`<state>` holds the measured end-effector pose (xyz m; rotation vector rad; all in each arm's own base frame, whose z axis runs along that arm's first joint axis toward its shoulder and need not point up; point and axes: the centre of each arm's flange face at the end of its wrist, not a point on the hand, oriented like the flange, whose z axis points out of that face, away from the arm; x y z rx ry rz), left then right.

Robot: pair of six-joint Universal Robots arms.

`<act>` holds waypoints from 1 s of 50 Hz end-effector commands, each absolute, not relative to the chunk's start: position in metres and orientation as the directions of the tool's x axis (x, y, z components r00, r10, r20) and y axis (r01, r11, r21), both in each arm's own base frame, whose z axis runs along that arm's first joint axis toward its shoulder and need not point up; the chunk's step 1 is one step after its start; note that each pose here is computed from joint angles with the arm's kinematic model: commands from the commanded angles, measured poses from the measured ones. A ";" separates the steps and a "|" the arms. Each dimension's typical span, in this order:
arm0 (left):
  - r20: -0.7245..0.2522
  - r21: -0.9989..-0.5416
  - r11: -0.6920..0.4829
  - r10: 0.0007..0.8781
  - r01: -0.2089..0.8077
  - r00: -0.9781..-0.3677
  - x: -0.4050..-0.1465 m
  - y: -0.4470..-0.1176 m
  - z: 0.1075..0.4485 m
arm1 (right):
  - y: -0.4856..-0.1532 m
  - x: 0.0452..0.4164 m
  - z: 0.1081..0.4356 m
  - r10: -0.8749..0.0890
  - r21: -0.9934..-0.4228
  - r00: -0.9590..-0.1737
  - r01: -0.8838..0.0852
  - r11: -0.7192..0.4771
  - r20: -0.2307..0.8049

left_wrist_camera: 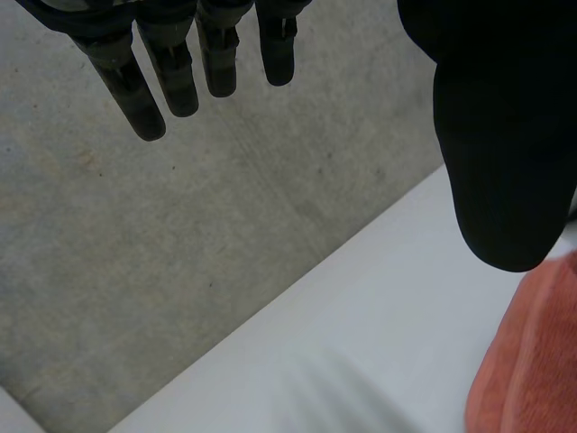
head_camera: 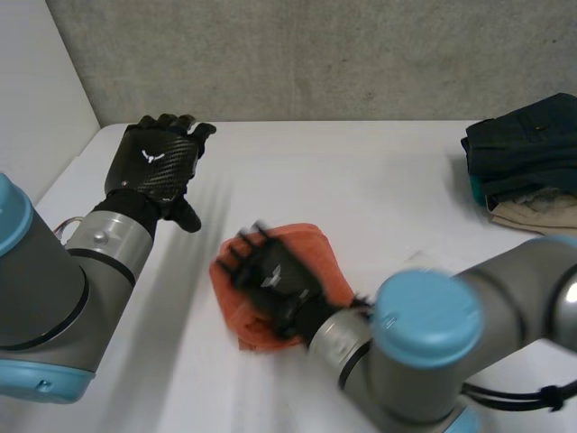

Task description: Fold the laundry.

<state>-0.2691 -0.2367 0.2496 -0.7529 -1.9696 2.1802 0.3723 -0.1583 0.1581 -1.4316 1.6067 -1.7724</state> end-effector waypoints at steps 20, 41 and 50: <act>-0.229 -0.905 0.196 0.524 0.378 -0.820 -0.316 -0.202 0.153 | -0.255 0.339 0.146 -0.755 -0.868 -0.655 -0.359 0.344 -0.028; -0.340 -0.919 -0.074 0.648 0.388 -0.682 -0.322 -0.213 0.218 | -0.229 0.332 0.181 -0.685 -0.891 -0.655 -0.453 0.018 0.319; -0.322 -0.945 -0.228 0.774 0.234 -0.546 -0.327 -0.215 0.286 | -0.179 0.324 0.151 -0.700 -0.898 -0.606 -0.424 -0.117 0.377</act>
